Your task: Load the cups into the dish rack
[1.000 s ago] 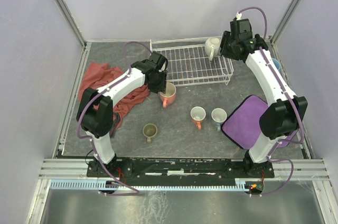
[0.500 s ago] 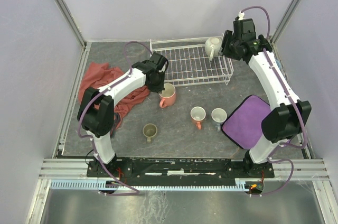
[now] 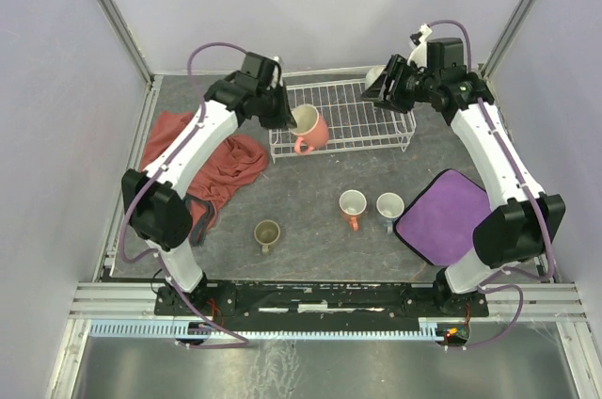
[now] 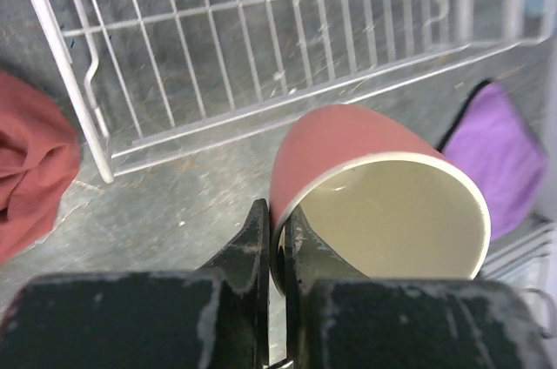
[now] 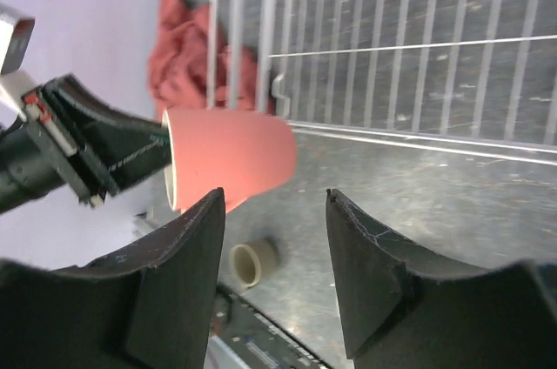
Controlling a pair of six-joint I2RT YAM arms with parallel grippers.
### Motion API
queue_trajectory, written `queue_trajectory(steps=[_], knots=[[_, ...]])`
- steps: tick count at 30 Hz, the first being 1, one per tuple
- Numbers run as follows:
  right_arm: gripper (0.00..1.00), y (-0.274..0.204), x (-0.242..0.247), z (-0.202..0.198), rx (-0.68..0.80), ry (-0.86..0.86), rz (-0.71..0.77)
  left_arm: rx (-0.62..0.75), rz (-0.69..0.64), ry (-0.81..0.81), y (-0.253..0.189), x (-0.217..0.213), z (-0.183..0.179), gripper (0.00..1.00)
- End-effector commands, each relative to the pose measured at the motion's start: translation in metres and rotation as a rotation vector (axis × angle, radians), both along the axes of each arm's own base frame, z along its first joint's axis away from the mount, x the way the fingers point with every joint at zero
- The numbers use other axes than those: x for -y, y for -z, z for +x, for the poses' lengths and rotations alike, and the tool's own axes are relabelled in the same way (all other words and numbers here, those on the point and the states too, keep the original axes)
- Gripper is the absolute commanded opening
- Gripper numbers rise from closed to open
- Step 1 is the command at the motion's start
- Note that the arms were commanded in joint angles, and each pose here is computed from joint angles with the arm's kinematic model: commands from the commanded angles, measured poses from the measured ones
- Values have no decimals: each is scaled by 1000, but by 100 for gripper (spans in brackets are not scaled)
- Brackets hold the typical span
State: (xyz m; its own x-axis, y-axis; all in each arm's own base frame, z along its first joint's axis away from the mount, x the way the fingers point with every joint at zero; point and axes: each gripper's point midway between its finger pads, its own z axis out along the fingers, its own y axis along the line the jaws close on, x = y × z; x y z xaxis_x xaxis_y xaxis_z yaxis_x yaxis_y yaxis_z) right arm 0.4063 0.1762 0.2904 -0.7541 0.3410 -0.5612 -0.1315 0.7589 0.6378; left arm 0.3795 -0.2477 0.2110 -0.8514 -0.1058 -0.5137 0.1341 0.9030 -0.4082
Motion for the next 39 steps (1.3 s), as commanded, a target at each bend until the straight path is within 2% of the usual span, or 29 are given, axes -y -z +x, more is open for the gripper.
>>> queue_trajectory(steps=[1, 8, 13, 19, 26, 33, 39], knots=[[58, -56, -19, -16, 85, -104, 282, 140, -317, -46, -101, 6, 16, 3], [63, -69, -30, -31, 14, -142, 547, 195, -532, -29, -128, 13, 42, 3], [69, -81, -37, -37, -24, -160, 769, 179, -754, -20, -144, 28, 51, 3], [70, -90, -49, -34, -38, -179, 907, 140, -990, -21, -164, 41, 57, 3], [70, -79, -77, -33, -68, -212, 913, 104, -1202, -39, -179, 42, 58, 3], [70, -67, -86, -28, -76, -224, 862, 62, -1285, -41, -188, 41, 54, 3], [70, -72, -105, -26, -60, -258, 883, 48, -1306, -54, -189, 39, 45, 3]])
